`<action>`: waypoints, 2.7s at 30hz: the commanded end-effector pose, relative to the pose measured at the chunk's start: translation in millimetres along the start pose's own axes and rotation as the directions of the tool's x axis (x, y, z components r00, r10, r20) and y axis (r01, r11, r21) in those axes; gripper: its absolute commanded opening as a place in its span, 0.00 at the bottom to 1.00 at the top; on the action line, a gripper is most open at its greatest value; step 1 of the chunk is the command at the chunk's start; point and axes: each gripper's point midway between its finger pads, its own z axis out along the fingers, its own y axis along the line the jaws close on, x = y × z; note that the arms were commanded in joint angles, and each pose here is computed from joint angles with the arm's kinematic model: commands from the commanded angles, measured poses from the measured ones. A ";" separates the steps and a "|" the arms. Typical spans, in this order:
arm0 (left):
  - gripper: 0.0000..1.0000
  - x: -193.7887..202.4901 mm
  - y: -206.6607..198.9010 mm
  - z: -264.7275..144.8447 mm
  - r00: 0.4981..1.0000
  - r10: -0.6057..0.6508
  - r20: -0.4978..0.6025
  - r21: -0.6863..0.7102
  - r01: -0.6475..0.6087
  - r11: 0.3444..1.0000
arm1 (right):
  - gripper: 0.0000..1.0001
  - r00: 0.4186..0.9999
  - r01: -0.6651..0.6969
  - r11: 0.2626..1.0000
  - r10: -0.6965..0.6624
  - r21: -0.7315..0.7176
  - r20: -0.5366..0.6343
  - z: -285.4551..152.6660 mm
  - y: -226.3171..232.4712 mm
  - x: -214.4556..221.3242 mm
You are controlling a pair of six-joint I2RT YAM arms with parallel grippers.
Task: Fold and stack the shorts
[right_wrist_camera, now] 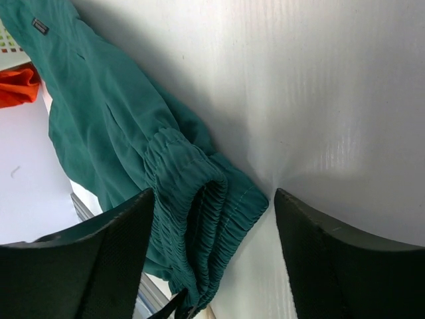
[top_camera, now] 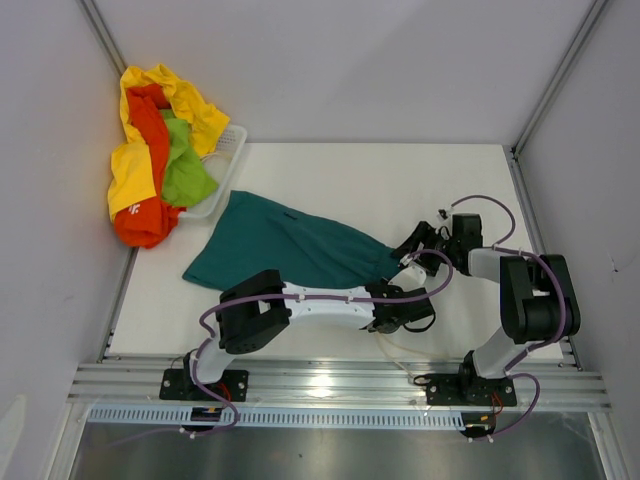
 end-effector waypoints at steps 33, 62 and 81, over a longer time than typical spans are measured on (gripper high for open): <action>0.85 -27.6 14.3 -51.1 0.998 -0.053 0.031 0.097 0.050 0.994 | 0.00 0.998 0.062 0.998 -0.062 0.013 -0.025 -6.4 17.3 1.3; 0.85 -67.8 30.1 1.5 0.994 0.016 0.107 -0.158 0.001 0.987 | 0.00 1.000 -0.016 1.000 0.015 -0.022 -0.022 -27.2 48.9 -1.7; 0.81 -70.2 31.3 20.4 0.992 0.046 0.120 -0.212 -0.019 0.977 | 0.00 0.996 -0.074 0.996 0.071 -0.057 -0.053 -30.4 59.8 2.2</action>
